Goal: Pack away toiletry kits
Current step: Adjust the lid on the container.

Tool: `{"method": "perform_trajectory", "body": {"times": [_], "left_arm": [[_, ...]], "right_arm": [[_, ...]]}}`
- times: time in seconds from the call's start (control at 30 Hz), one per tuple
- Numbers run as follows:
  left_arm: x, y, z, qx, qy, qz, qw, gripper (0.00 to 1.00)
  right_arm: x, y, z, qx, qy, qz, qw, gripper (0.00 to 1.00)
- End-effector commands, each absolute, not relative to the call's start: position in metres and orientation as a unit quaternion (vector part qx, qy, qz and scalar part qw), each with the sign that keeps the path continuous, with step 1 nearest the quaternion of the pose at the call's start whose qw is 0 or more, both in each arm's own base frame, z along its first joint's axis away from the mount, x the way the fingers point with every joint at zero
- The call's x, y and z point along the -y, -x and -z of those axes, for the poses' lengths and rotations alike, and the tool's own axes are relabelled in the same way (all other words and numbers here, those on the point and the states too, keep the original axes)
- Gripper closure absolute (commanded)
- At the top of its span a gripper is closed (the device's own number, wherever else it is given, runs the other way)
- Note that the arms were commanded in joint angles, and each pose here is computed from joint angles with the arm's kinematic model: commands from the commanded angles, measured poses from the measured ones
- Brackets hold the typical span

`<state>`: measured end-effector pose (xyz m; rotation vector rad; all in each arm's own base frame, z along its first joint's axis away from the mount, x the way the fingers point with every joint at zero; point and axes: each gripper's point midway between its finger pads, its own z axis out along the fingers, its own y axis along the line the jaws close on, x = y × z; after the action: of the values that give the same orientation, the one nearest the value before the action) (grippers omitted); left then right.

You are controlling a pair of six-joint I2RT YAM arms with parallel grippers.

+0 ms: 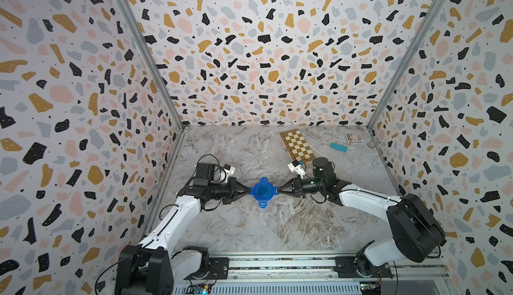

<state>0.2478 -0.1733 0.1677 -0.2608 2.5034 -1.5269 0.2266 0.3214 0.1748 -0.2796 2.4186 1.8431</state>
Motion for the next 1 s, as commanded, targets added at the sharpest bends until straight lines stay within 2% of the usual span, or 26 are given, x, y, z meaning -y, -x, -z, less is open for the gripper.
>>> {"method": "perform_trajectory", "body": {"times": [0.0, 0.63, 0.97], "left_arm": [[0.174, -0.261, -0.179, -0.848, 0.068, 0.511, 0.123, 0.91], [0.175, -0.277, -0.174, -0.854, 0.059, 0.502, 0.119, 0.95], [0.175, -0.277, -0.167, -0.857, 0.06, 0.498, 0.115, 0.95]], "right_arm": [[-0.325, -0.223, -0.189, -0.78, 0.108, -0.612, 0.071, 0.92], [-0.33, -0.21, -0.19, -0.779, 0.102, -0.609, 0.104, 0.93], [-0.328, -0.204, -0.183, -0.784, 0.104, -0.606, 0.089, 0.94]]}}
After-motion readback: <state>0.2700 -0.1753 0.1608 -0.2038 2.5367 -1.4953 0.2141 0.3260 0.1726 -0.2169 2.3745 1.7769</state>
